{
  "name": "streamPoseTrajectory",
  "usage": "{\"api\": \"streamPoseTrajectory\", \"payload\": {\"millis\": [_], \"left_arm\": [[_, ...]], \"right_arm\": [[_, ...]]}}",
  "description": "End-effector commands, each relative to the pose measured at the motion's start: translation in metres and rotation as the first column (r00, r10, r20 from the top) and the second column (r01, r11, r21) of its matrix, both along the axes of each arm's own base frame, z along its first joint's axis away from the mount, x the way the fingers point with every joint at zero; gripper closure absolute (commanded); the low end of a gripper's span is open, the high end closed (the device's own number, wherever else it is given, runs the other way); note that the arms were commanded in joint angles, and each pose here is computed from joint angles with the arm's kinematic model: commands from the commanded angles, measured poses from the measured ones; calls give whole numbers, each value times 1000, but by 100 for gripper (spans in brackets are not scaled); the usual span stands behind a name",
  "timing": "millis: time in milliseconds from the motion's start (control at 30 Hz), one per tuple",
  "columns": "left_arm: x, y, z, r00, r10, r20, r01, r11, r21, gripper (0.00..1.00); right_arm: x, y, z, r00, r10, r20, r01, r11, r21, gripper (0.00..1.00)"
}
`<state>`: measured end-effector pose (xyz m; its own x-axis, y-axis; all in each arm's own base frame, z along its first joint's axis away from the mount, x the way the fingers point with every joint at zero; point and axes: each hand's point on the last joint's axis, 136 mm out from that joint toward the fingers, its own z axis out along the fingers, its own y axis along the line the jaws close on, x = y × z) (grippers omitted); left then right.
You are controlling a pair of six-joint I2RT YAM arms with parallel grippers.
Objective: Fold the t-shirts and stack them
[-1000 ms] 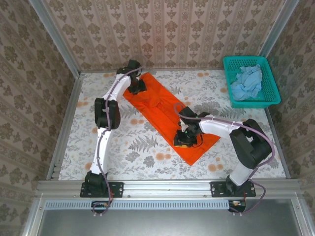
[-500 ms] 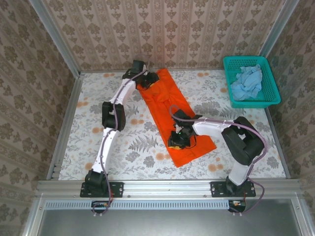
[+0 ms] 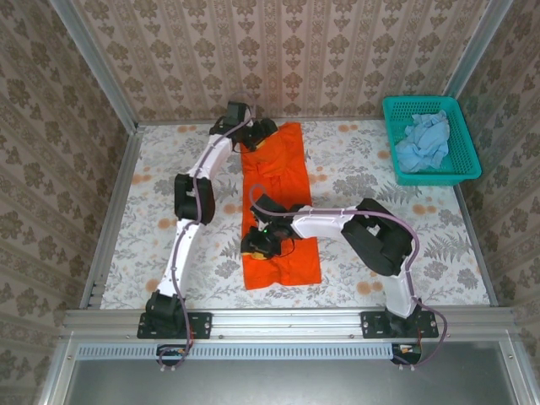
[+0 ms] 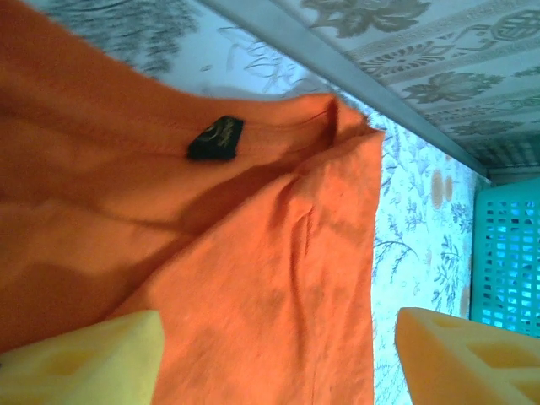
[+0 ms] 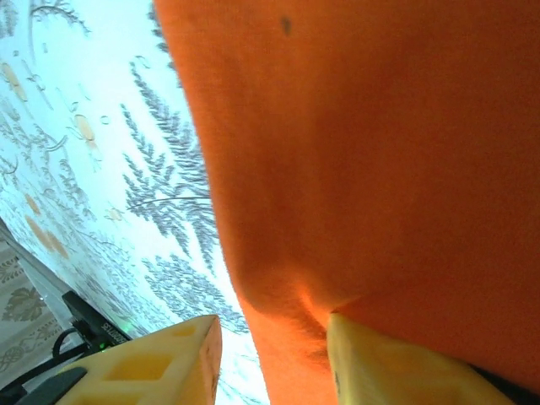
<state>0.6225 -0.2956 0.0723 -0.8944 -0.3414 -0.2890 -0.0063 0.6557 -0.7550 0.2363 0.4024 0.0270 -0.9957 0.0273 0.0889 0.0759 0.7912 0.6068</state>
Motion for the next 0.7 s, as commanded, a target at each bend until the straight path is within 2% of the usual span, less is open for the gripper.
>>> {"api": "streamPoseTrajectory", "payload": {"millis": [0, 167, 233, 300, 367, 433, 500, 600, 667], "left_arm": [[2, 38, 82, 993, 19, 116, -25, 998, 53, 19], [-10, 55, 153, 970, -1, 243, -27, 993, 111, 11], [-22, 63, 162, 973, -6, 231, -27, 989, 143, 12], [-44, 67, 159, 983, -19, 182, -15, 982, 187, 15], [-75, 68, 149, 990, -54, 134, 19, 969, 246, 20], [-115, 70, 131, 994, -94, 60, 71, 946, 318, 27], [-165, 76, 102, 990, -129, -63, 143, 920, 365, 34], [-241, 85, 60, 960, -137, -246, 222, 905, 362, 47], [-286, 91, 41, 937, -150, -316, 266, 892, 364, 51]], "right_arm": [[5, 3, -4, 999, 10, 51, -9, 999, -37, 55], [22, 6, 50, 967, 144, 211, -154, 988, 30, 47], [25, -6, 75, 934, 222, 282, -238, 971, 24, 46], [34, -37, 94, 905, 260, 337, -269, 963, -23, 46], [43, -87, 95, 925, 213, 314, -195, 977, -88, 46], [45, -133, 92, 943, 128, 308, -103, 990, -94, 47], [36, -184, 82, 951, 30, 308, 15, 990, -143, 45], [25, -230, 79, 946, -94, 312, 142, 981, -136, 45], [25, -247, 75, 940, -178, 290, 216, 971, -106, 44]]}}
